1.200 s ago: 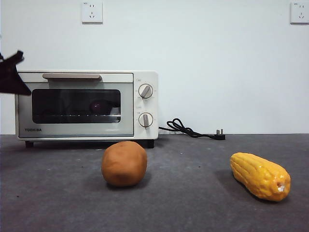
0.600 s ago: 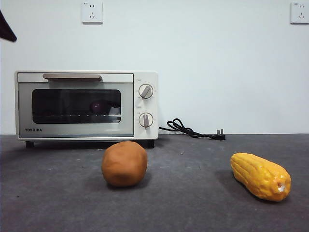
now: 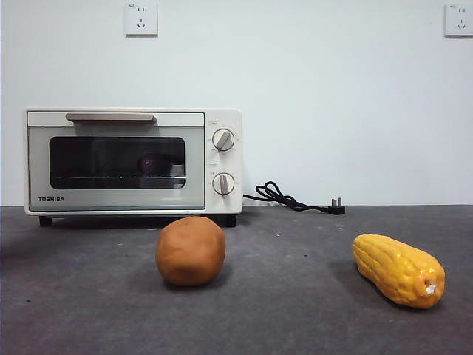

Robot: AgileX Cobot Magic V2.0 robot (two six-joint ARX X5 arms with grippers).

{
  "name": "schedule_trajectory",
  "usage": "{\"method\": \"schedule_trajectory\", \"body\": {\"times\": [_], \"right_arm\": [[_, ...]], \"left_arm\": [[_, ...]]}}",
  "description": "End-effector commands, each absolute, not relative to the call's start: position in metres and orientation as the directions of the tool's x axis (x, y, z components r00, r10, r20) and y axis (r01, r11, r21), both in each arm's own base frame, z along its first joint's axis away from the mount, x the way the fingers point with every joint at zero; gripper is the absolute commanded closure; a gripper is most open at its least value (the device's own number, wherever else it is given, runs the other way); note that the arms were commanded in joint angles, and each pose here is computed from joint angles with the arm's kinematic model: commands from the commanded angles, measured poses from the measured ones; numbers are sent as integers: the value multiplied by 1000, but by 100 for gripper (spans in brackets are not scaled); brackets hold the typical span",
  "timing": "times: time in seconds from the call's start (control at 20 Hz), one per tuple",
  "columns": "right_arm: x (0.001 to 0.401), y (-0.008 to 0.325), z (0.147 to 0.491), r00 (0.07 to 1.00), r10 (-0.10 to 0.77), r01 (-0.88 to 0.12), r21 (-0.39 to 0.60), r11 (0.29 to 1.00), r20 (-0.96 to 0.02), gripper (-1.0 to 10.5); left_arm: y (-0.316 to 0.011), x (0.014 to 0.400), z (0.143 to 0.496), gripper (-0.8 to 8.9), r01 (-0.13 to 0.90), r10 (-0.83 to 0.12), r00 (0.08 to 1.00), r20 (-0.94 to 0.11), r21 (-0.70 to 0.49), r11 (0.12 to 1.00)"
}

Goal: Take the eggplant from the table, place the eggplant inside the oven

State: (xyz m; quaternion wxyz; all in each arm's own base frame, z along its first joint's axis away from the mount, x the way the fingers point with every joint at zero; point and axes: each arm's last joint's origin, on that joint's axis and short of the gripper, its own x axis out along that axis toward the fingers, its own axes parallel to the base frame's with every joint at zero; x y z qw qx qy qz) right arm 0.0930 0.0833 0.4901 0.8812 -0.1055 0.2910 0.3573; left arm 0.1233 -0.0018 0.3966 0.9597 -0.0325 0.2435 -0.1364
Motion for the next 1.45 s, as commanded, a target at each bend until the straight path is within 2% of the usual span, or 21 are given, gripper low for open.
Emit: {"method": "schedule_trajectory", "body": {"times": [0.05,0.25,1.45], "right_arm": [[93,83,487,566,556,-690,19,724,-609,946],[93,83,487,566,556,-690,19,724,-609,946],[93,83,487,566,555,-690,18,724,-610,946]], "left_arm": [[-2,109,400,821,220,-244,870,-427,-106,970],[-3,94,404,819,213,-230,893,-386,-87,973],[-2,105,400,818,215,-238,873,-427,-102,971]]}}
